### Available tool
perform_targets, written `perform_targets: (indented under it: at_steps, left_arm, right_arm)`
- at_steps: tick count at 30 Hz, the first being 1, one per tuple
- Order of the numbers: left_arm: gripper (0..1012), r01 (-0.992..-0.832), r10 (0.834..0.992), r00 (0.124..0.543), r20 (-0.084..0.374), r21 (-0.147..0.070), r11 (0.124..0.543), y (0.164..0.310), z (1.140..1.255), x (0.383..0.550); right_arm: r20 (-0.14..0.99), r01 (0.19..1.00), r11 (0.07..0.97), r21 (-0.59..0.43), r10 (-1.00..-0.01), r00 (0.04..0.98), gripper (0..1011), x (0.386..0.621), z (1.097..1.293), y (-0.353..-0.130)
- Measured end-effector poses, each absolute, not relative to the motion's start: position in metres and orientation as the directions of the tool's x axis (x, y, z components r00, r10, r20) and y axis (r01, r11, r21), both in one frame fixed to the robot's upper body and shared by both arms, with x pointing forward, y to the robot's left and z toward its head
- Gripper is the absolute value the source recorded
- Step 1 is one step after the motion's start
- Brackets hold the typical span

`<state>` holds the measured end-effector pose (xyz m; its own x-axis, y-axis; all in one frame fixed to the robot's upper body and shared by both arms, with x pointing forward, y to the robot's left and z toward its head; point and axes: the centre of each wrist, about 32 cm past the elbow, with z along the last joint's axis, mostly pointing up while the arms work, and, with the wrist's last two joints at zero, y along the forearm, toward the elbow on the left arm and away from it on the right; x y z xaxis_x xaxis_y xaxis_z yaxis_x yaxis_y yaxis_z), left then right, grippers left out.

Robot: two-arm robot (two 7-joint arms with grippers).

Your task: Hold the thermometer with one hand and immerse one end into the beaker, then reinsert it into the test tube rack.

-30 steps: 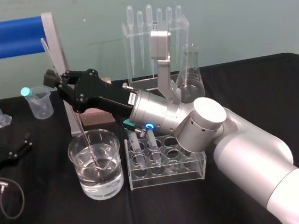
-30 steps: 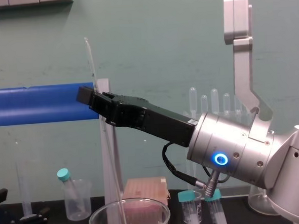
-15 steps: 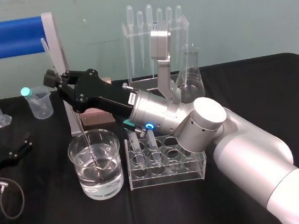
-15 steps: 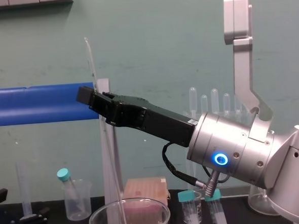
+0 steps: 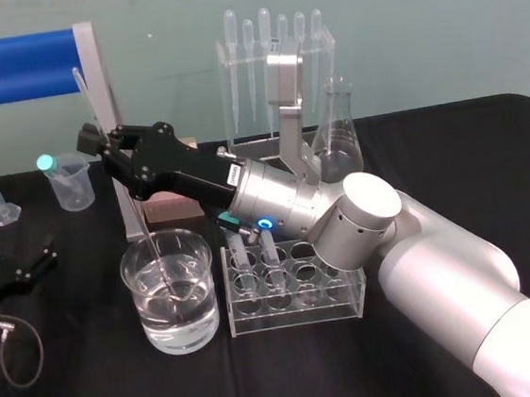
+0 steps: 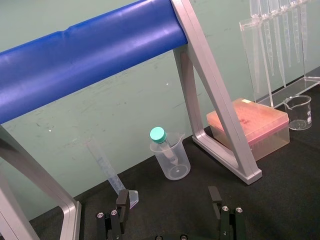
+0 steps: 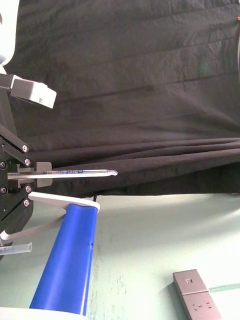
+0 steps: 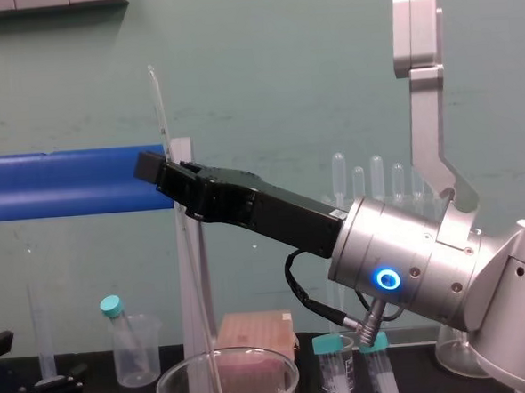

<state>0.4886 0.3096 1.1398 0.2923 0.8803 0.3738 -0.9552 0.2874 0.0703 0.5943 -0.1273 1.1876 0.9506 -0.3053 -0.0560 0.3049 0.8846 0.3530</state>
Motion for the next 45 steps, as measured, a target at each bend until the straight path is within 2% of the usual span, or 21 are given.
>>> perform_targets:
  at_steps: [12,30,35,36,40,45]
  left_arm:
    - [1008,-0.955,0.880,0.292,0.374,0.070,0.287,0.310,1.140,0.489]
    - [1008,-0.955,0.880,0.292,0.374,0.070,0.287,0.310,1.140,0.489]
    - [1008,-0.955,0.880,0.292,0.374,0.070,0.287,0.310,1.140,0.489]
    - [1008,-0.955,0.880,0.292,0.374,0.070,0.287,0.310,1.140,0.489]
    - [1008,-0.955,0.880,0.292,0.374,0.070,0.287,0.310,1.140,0.489]
    - [1008,-0.955,0.880,0.292,0.374,0.070,0.287,0.310,1.140,0.489]
  right_arm:
    - [-0.062,0.288,0.863,0.415,-0.289,0.955,57,0.592,1.195,-0.130]
    - [0.086,0.248,0.796,0.552,-0.350,0.933,57,0.580,1.253,-0.157]
    - [0.130,0.326,0.749,0.577,-0.478,0.868,57,0.570,1.271,-0.187]
    - [0.130,0.326,0.749,0.577,-0.478,0.868,57,0.570,1.271,-0.187]
    - [0.131,0.431,0.700,0.570,-0.595,0.793,57,0.554,1.274,-0.217]
    - [0.114,0.524,0.648,0.553,-0.681,0.723,57,0.535,1.272,-0.243]
